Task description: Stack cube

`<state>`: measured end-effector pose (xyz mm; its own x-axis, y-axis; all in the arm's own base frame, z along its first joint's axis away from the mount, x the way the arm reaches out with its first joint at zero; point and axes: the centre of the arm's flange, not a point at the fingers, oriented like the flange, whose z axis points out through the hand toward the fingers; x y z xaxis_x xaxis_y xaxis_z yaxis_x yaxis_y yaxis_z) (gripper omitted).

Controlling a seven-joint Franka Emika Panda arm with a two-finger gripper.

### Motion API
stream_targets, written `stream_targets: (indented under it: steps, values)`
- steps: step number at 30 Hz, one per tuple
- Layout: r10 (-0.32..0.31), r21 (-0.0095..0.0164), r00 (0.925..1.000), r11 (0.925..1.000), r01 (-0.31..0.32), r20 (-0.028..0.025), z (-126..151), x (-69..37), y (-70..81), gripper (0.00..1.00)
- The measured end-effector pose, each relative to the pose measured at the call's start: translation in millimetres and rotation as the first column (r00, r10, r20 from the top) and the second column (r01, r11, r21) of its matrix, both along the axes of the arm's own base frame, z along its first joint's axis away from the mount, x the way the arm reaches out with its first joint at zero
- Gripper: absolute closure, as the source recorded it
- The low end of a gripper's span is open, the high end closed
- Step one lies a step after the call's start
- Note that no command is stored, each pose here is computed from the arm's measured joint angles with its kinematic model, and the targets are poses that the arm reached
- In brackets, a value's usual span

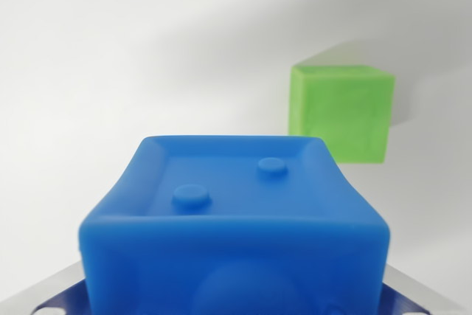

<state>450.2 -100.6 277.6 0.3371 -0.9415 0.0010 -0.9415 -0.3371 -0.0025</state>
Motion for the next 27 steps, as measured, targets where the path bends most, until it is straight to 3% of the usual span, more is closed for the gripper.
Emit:
stream_targets:
  steps: [27]
  values:
    - [0.019,0.0008,0.9998,0.9998,-0.019,-0.0002,7.6,-13.4,-48.4,1.00]
